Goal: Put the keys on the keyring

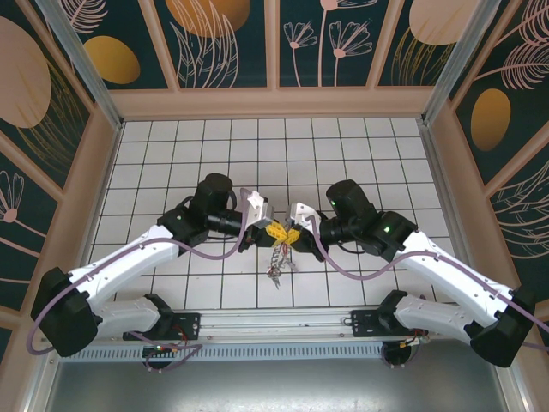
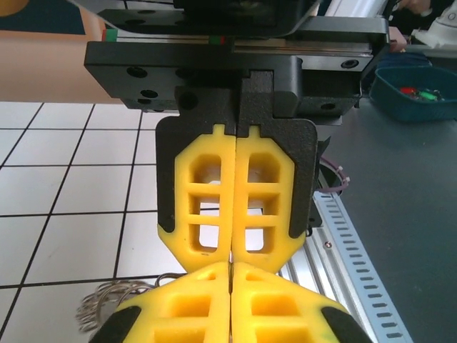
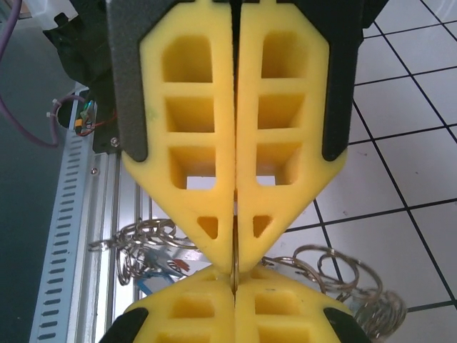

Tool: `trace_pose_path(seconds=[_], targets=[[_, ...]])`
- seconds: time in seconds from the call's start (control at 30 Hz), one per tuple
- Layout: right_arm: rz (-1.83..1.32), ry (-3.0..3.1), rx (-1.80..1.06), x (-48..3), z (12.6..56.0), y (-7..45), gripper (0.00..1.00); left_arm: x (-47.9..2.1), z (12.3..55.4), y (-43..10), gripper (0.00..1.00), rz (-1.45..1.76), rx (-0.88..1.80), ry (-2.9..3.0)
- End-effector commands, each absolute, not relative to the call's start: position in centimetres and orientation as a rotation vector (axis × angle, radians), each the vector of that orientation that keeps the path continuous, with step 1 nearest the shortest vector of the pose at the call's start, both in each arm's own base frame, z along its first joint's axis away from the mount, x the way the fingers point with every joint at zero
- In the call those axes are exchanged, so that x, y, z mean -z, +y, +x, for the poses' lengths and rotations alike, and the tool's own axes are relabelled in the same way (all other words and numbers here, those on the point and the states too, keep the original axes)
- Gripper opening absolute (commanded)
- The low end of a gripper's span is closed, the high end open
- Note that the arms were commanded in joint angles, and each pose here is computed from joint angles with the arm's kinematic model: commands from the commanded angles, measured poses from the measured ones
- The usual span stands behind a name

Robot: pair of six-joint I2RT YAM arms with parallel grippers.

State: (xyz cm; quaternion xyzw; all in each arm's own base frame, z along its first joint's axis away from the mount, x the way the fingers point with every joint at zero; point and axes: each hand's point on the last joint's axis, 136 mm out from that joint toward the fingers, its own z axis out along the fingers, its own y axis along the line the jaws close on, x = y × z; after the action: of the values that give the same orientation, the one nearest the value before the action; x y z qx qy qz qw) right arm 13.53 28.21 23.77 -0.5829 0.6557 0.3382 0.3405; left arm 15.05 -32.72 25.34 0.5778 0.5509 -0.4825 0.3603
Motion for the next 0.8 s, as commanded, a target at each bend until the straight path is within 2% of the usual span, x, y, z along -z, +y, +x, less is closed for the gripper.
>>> trace_pose_path(seconds=[0.0,0.03,0.1,0.23,0.33,0.5,0.63,0.77], targets=[[-1.498,1.581,-0.905,-26.7,13.4,29.0,0.0,-26.2,15.0,-33.1,0.08,1.505,1.269,1.393],[-1.496,1.577,-0.905,-26.8,13.4,29.0,0.0,-26.1,14.8,-33.1,0.08,1.512,1.281,1.399],[-1.491,1.566,-0.904,-27.0,13.4,29.0,0.0,-26.3,14.5,-33.0,0.0,1.531,1.297,1.397],[-1.476,1.558,-0.893,-27.3,13.5,28.6,0.0,-26.4,13.9,-32.7,0.0,1.584,1.288,1.369],[-1.475,1.55,-0.881,-26.9,13.3,28.3,0.11,-28.0,13.5,-32.4,0.0,1.547,1.273,1.267],[-1.435,1.52,-0.906,-27.0,12.7,27.8,0.21,-31.3,12.6,-32.0,0.0,1.431,1.337,1.117],[-1.414,1.505,-0.916,-27.2,12.6,27.7,0.21,-31.9,12.4,-31.7,0.0,1.394,1.34,1.073],[-1.425,1.49,-0.961,-27.2,12.2,28.0,0.09,-31.9,12.5,-31.7,0.0,1.37,1.338,1.058]])
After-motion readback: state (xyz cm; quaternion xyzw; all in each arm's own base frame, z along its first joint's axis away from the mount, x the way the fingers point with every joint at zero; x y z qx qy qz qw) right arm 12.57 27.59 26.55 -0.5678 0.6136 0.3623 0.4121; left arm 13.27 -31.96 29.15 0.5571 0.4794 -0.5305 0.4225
